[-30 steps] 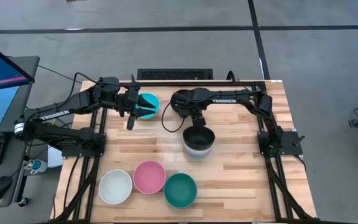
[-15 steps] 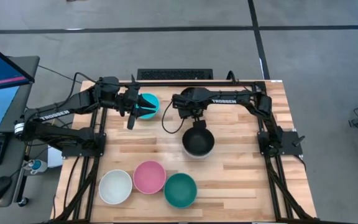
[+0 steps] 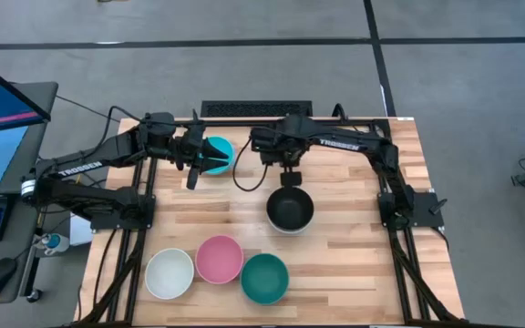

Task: Nest bowls inside each other
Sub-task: Stack the top black bowl on top of the bottom black bowl, then stack the light blue bowl on top of the black bowl

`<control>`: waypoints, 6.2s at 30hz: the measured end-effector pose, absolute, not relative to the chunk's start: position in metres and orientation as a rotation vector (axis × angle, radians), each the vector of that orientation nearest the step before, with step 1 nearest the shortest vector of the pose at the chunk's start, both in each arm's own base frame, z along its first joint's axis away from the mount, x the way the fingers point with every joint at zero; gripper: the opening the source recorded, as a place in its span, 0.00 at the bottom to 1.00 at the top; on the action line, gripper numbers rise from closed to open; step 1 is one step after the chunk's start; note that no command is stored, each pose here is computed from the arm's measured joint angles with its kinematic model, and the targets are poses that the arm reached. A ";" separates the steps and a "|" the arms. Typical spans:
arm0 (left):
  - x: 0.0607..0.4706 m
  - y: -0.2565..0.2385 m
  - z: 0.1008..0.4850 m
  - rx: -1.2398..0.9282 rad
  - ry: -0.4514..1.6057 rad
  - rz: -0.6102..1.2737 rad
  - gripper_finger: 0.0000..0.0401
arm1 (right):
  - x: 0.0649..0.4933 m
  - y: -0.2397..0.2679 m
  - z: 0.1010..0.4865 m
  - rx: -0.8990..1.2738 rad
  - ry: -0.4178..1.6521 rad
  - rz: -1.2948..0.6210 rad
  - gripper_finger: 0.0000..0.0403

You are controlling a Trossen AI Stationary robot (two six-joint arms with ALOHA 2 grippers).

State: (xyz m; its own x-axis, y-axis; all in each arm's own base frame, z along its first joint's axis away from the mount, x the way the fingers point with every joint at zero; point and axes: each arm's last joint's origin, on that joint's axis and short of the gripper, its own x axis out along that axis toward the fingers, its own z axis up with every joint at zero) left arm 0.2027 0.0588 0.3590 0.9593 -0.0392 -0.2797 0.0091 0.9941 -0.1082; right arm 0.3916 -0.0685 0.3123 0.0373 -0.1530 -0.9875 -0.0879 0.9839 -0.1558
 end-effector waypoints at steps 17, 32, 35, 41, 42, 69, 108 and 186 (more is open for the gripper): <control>0.186 0.037 0.394 -0.064 0.179 -0.058 0.21 | 0.372 0.065 0.330 -0.090 1.461 0.174 0.03; 0.178 0.035 0.392 -0.088 0.223 -0.059 0.21 | 0.380 0.077 0.287 -0.023 1.490 0.043 0.31; 0.178 0.035 0.392 -0.087 0.224 -0.057 0.21 | 0.381 0.077 0.287 -0.019 1.482 0.042 0.41; 0.183 0.040 0.377 -0.071 0.359 0.041 0.21 | 0.380 0.077 0.292 0.045 1.482 -0.011 0.55; 0.184 0.042 0.374 -0.077 0.377 0.043 0.21 | 0.380 0.077 0.295 0.067 1.473 -0.030 0.56; 0.245 0.137 0.238 -0.500 0.989 0.235 0.21 | 0.390 -0.007 0.436 0.066 0.679 -0.390 0.50; 0.261 0.138 0.212 -0.481 1.084 0.469 0.00 | 0.390 -0.001 0.434 0.026 0.708 -0.334 0.48; 0.441 -0.030 0.323 -0.383 0.825 0.085 0.10 | 0.123 0.061 0.302 0.516 0.458 -0.243 0.44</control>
